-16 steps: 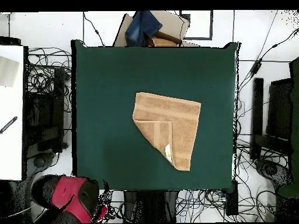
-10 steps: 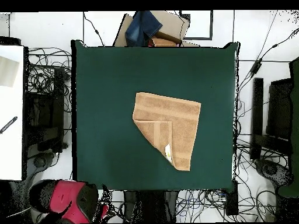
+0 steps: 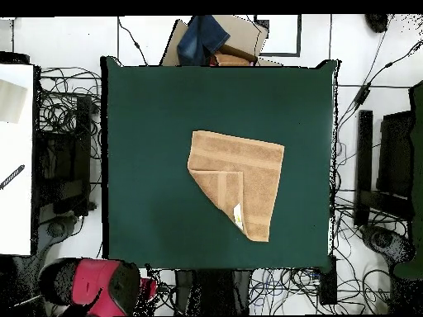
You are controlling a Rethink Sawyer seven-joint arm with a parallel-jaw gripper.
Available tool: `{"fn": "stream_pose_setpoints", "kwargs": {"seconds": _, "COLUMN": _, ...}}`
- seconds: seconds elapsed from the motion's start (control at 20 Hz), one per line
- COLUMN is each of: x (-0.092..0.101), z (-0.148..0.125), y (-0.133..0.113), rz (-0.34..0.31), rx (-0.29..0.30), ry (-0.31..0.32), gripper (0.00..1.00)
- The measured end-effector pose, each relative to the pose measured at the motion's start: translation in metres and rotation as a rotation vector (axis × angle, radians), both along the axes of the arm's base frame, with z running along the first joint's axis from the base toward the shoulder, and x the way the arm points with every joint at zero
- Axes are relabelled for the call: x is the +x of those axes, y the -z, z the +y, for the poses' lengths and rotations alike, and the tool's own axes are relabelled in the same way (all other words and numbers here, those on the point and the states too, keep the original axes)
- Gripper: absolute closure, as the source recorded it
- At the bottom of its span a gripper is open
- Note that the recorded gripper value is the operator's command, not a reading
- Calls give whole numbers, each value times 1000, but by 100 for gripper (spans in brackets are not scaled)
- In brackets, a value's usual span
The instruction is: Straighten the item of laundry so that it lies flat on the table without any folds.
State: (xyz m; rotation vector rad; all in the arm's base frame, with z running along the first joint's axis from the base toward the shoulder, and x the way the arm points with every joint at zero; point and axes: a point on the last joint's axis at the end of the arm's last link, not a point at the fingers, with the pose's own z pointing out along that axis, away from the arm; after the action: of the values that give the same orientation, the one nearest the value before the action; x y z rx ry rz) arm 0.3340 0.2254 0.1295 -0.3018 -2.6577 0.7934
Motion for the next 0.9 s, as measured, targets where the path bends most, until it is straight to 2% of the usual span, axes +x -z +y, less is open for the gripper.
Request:
{"fn": "stream_pose_setpoints", "kwargs": {"seconds": 0.4, "x": 20, "z": -37, "y": 36, "rz": -55, "rx": -30, "ry": 2, "gripper": 0}}
{"fn": "stream_pose_setpoints", "kwargs": {"seconds": 0.9, "x": 16, "z": -56, "y": 59, "rz": -22, "rx": -65, "ry": 3, "gripper": 0}}
